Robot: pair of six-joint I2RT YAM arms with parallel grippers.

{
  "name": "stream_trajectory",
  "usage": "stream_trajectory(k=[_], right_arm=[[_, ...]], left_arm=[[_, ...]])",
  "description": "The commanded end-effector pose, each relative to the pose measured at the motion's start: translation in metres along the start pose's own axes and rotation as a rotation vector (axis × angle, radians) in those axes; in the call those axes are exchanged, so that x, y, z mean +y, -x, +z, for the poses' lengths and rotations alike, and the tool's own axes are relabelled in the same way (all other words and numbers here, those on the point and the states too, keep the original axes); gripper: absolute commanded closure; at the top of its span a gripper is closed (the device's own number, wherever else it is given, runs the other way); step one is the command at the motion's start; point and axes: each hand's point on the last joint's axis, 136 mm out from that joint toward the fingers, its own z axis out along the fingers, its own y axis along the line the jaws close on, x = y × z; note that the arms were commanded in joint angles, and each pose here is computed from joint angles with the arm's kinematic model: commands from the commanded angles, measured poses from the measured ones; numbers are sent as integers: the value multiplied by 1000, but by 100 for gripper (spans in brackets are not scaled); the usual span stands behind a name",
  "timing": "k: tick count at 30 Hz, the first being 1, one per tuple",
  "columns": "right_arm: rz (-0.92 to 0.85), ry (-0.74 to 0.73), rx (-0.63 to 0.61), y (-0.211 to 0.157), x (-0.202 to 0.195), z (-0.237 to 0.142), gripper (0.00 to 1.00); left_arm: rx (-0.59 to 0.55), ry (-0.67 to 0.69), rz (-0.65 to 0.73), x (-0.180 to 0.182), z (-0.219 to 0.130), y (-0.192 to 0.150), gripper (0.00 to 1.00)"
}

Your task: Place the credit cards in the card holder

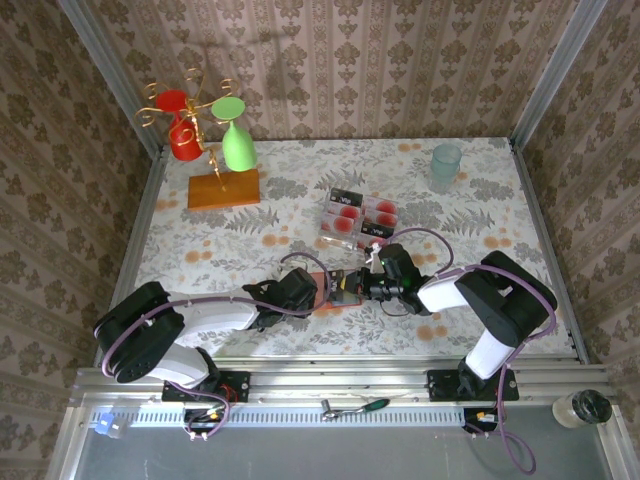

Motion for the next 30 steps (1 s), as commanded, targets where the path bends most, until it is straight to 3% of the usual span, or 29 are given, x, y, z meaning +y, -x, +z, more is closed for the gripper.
stream_trajectory(k=[1, 30], right_arm=[[5, -41, 21, -11, -11, -1, 100], [2, -98, 207, -26, -17, 15, 100]], left_arm=[[31, 46, 4, 12, 5, -11, 36], [25, 46, 4, 12, 5, -10, 36]])
